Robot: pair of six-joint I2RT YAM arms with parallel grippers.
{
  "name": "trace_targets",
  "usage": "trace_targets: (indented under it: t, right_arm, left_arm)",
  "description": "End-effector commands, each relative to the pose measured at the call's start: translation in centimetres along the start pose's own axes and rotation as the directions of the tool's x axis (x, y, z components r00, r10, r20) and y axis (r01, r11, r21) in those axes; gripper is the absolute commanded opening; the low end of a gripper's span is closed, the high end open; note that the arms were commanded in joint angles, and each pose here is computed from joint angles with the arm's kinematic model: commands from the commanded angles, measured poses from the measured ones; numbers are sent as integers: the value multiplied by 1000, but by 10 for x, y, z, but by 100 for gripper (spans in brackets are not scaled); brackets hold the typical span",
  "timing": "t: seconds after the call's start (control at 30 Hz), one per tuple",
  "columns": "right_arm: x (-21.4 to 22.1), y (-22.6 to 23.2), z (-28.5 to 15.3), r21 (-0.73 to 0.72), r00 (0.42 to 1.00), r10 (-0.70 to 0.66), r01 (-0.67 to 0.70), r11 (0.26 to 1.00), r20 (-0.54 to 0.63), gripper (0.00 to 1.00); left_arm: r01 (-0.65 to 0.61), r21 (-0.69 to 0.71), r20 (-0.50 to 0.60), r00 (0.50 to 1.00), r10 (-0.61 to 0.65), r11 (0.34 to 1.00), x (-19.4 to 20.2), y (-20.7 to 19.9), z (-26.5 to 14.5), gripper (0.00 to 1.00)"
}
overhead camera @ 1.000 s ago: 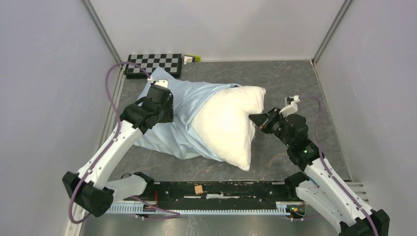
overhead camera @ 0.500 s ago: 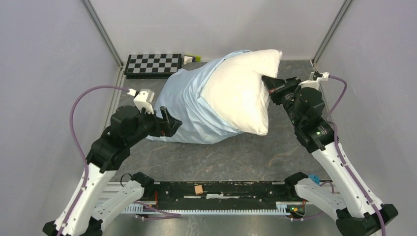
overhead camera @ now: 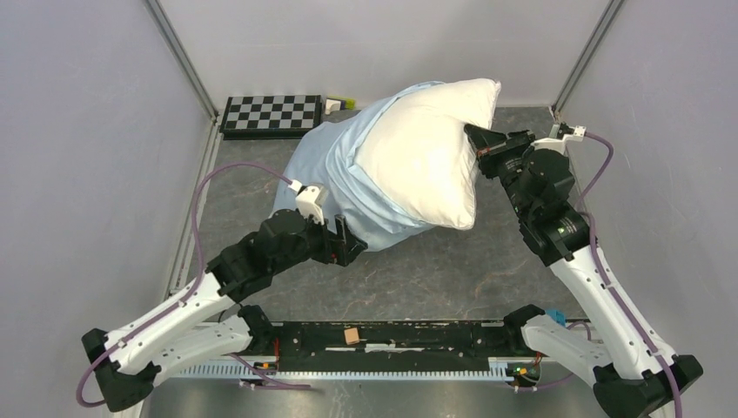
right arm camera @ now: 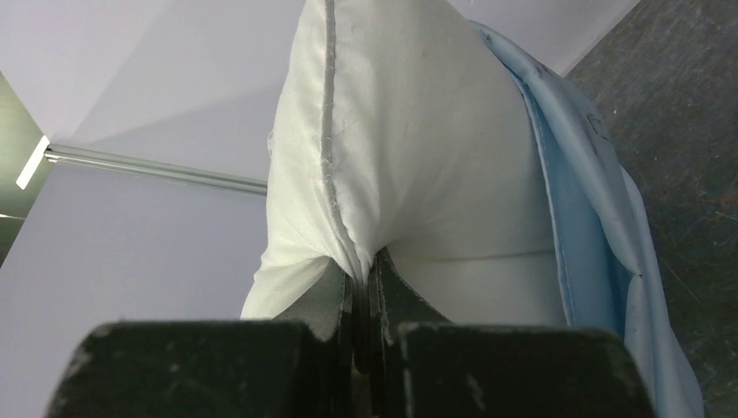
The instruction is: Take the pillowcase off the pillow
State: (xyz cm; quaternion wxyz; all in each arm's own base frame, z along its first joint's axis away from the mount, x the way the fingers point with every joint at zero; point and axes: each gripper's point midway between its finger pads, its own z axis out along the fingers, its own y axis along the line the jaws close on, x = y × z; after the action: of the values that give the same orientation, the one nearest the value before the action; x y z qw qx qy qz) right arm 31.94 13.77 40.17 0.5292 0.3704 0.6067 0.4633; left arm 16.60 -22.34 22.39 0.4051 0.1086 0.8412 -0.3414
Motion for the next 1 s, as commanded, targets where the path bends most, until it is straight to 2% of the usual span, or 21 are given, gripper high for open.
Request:
trace_targets:
  t: [0.0,0.1,0.2,0.37,0.47,0.6,0.67,0.77,0.87,0.97]
  right_arm:
    - [-35,86,-17,-262,986,147,-123,957,74,0]
    - [-36,86,-18,-265,985,156,-132,955,73,0]
    - [-39,90,-20,-274,982,169,-142,951,80,0]
    - [-47,96,-23,-281,977,187,-151,948,106,0]
    - [-58,101,-27,-290,968,205,-156,944,147,0]
    - [-83,119,-36,-326,939,256,-174,929,229,0]
    - [-97,137,-41,-362,922,282,-175,916,266,0]
    - [-124,163,-53,-395,886,302,-151,906,352,0]
    - [-153,176,-75,-394,836,287,-94,914,467,0]
    - [-175,163,-99,-348,778,261,-58,936,572,0]
  left_arm:
    - [79,-44,166,984,-71,996,-29,4,25,90]
    - [72,-93,174,983,-55,993,-27,14,40,77]
    - [60,-97,143,989,-46,993,-20,14,58,54]
    - [65,-109,120,991,-52,992,-7,21,77,4]
    - [62,-157,107,993,-45,986,8,37,80,2]
    - [29,-360,30,999,-19,933,40,89,82,2]
    - [56,-449,-4,998,-64,892,56,121,85,2]
    - [155,-525,-37,978,-204,837,80,168,88,2]
    - [282,-558,42,949,-313,780,88,203,83,2]
    - [368,-544,121,924,-363,754,79,213,80,2]
